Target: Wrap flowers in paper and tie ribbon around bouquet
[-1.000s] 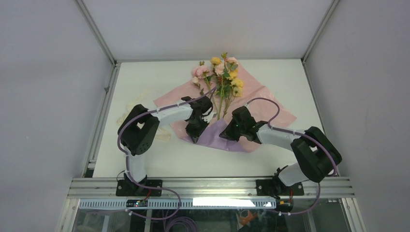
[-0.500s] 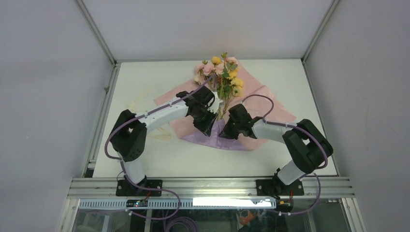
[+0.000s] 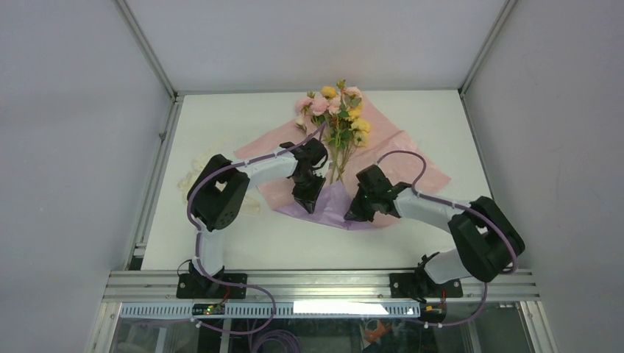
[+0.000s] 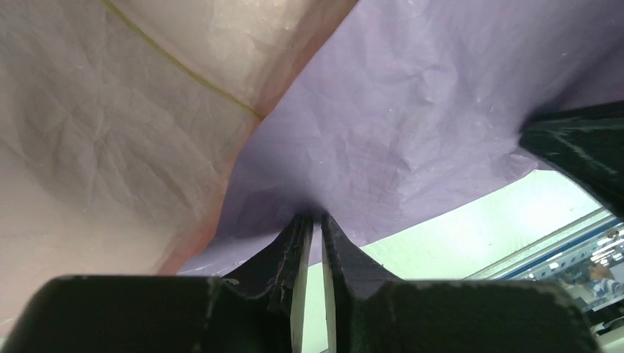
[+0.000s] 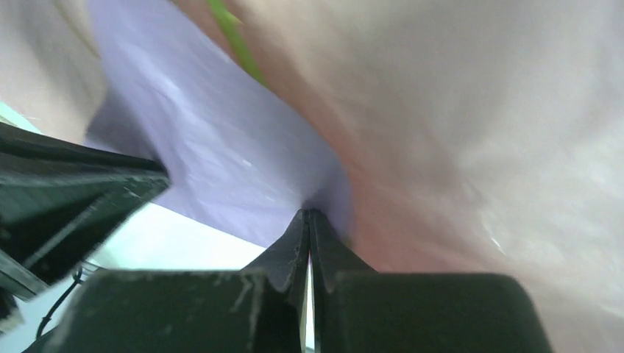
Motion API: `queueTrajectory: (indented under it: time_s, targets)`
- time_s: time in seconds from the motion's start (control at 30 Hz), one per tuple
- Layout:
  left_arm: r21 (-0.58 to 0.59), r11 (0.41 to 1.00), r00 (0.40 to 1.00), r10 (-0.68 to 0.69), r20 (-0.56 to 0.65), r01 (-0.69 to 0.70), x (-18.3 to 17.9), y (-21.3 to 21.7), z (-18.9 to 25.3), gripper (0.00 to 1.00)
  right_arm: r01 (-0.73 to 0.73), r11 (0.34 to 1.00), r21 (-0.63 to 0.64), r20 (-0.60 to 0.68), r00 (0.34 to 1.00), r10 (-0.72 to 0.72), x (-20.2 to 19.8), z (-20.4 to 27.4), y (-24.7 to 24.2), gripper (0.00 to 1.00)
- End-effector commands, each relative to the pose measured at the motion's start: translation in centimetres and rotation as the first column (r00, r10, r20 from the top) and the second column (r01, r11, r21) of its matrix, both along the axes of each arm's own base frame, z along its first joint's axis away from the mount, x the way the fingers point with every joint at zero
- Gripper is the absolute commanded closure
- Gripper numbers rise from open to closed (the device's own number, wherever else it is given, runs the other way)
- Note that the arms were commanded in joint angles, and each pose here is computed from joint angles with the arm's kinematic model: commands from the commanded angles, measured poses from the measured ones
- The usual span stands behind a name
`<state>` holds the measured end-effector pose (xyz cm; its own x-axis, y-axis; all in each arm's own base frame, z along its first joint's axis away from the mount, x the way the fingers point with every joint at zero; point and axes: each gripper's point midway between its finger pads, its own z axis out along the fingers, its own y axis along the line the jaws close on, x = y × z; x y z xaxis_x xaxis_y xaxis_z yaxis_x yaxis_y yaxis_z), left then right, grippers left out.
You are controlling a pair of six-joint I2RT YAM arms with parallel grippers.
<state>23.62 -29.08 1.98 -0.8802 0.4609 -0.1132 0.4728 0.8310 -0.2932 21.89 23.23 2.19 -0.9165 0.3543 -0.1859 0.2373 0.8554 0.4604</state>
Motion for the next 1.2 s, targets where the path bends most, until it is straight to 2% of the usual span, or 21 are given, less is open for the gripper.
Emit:
queueTrajectory:
  time_s: [0.0,0.1,0.23,0.33,0.5,0.53,0.6,0.63,0.7,0.73,0.8,0.83,0.9,0.97,1.07,1.17]
  targets:
    - [0.052,0.998,0.999,0.027,0.035,-0.029,0.5,0.8,-0.3,0.85,0.148,0.982,-0.118,-0.092,0.983,-0.16,-3.8,-1.6,-5.8,1.0]
    - [0.053,0.998,0.999,0.025,0.037,-0.027,0.4,0.9,-0.2,0.85,0.245,0.951,-0.187,-0.135,0.953,-0.272,-5.4,-1.8,-9.5,1.0]
    - [0.044,0.999,0.999,0.027,0.036,-0.029,0.2,0.9,0.0,0.85,0.352,0.89,-0.29,0.001,0.93,-0.368,-4.1,2.2,-13.1,0.95]
    - [0.039,0.999,0.999,0.031,0.035,-0.033,0.2,0.8,0.0,0.85,0.425,0.869,-0.253,0.048,0.903,-0.427,-3.3,5.3,-12.9,0.82]
    - [0.021,0.999,0.999,0.033,0.035,-0.034,0.2,0.5,0.4,0.84,0.443,0.885,-0.146,0.068,0.897,-0.437,-2.8,7.1,-7.4,0.52]
    - [0.017,0.999,0.999,0.034,0.037,-0.034,0.3,0.4,0.5,0.84,0.438,0.889,-0.133,0.077,0.899,-0.432,-2.3,7.0,-6.7,0.5]
    - [0.015,0.999,0.999,0.034,0.036,-0.035,0.2,0.4,0.6,0.84,0.415,0.899,-0.137,0.148,0.906,-0.396,0.1,7.3,-6.4,0.53]
    - [0.015,0.999,0.999,0.036,0.034,-0.036,0.1,0.5,0.6,0.84,0.394,0.908,-0.143,0.173,0.913,-0.37,1.7,7.6,-6.3,0.59]
    - [0.02,0.999,0.999,0.036,0.032,-0.037,0.0,0.6,0.5,0.84,0.328,0.925,-0.191,0.154,0.941,-0.302,4.6,6.7,-6.3,0.66]
    - [0.022,0.999,0.999,0.036,0.031,-0.037,-0.1,0.6,0.4,0.84,0.294,0.933,-0.206,0.129,0.954,-0.272,6.0,6.2,-6.1,0.65]
    - [0.026,0.999,0.999,0.037,0.033,-0.038,0.0,0.7,0.3,0.84,0.138,0.977,-0.165,0.09,0.988,-0.125,8.7,5.6,-3.6,0.59]
    - [0.027,0.999,0.999,0.036,0.036,-0.037,0.0,0.7,0.3,0.84,0.056,0.985,-0.163,0.122,0.992,-0.036,10.7,6.7,-2.0,0.57]
    - [0.029,0.999,0.998,0.034,0.044,-0.036,0.1,0.8,0.4,0.83,-0.079,0.965,-0.25,0.165,0.979,0.123,12.9,7.4,-0.2,0.55]
    - [0.029,0.999,0.998,0.032,0.054,-0.034,0.2,0.9,0.5,0.83,-0.159,0.934,-0.32,0.167,0.961,0.221,14.8,7.6,0.8,0.56]
    - [0.03,0.999,0.997,0.032,0.064,-0.034,0.4,1.0,0.6,0.83,-0.21,0.89,-0.406,0.101,0.957,0.271,16.3,6.4,0.7,0.63]
    - [0.031,0.999,0.997,0.031,0.068,-0.033,0.4,1.0,0.7,0.83,-0.24,0.855,-0.461,0.046,0.955,0.293,16.5,5.3,0.1,0.66]
